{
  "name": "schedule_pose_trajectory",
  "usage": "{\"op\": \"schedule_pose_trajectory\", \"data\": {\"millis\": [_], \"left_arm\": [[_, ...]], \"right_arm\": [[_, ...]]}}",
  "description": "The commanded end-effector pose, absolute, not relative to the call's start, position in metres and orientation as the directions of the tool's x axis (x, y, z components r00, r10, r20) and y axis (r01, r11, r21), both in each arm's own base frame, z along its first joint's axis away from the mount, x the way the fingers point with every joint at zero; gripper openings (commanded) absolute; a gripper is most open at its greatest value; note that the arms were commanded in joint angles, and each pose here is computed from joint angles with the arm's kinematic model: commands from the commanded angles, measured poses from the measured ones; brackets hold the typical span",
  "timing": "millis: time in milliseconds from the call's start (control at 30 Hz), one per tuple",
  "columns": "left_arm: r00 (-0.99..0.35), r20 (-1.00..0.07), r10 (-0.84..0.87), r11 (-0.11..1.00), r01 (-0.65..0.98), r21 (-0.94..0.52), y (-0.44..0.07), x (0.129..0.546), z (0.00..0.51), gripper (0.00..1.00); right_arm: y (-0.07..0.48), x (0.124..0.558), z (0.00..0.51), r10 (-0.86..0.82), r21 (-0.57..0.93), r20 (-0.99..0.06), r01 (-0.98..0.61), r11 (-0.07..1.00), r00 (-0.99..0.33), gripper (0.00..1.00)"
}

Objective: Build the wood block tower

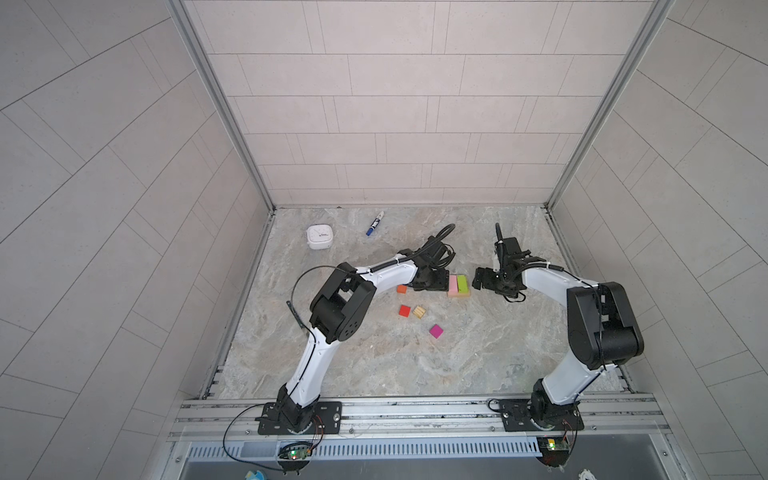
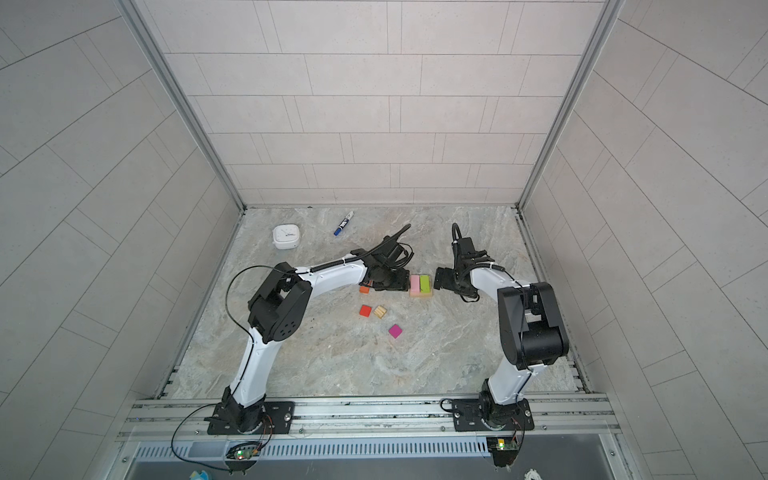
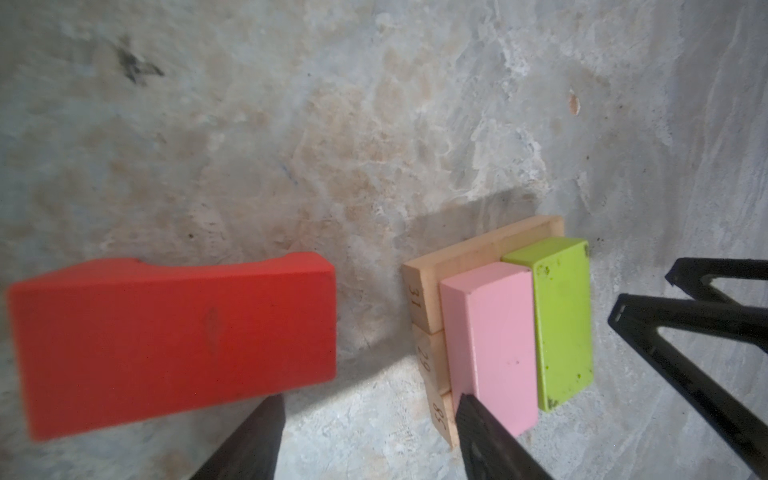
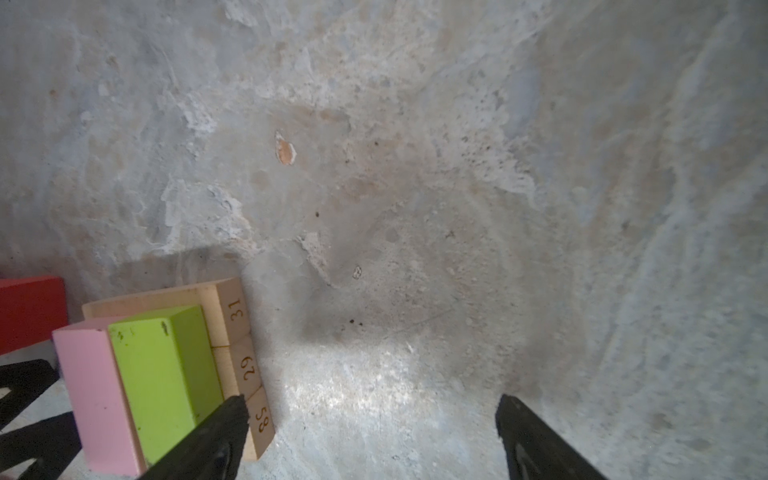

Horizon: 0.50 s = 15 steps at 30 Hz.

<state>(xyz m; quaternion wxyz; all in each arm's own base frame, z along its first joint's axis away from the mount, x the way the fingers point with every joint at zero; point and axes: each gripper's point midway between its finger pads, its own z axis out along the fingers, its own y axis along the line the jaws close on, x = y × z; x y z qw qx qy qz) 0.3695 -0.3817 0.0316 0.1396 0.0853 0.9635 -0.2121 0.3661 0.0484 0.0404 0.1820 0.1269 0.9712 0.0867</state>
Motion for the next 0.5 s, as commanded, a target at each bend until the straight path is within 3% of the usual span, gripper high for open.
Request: {"op": "schedule_pose_trajectory", "data": {"millis": [0, 467], "left_arm": [[-0.971, -0.206, 0.124, 0.924, 0.189, -0.333, -0.3678, 0.3457, 0.0106, 0.72], [-0.97, -0.208, 0.123, 0.921, 0.189, -0.34, -0.3715, 0.3473, 0.0124, 0.72]], "right_arm": [[0.0465, 0.3695, 0.0413, 0.287, 0.215, -0.332, 0.225, 0.95, -0.898, 0.94], [0.0467, 0.3708, 0.0433, 0.286, 0.216, -0.337, 0.222, 0.951, -0.897, 0.94]]}}
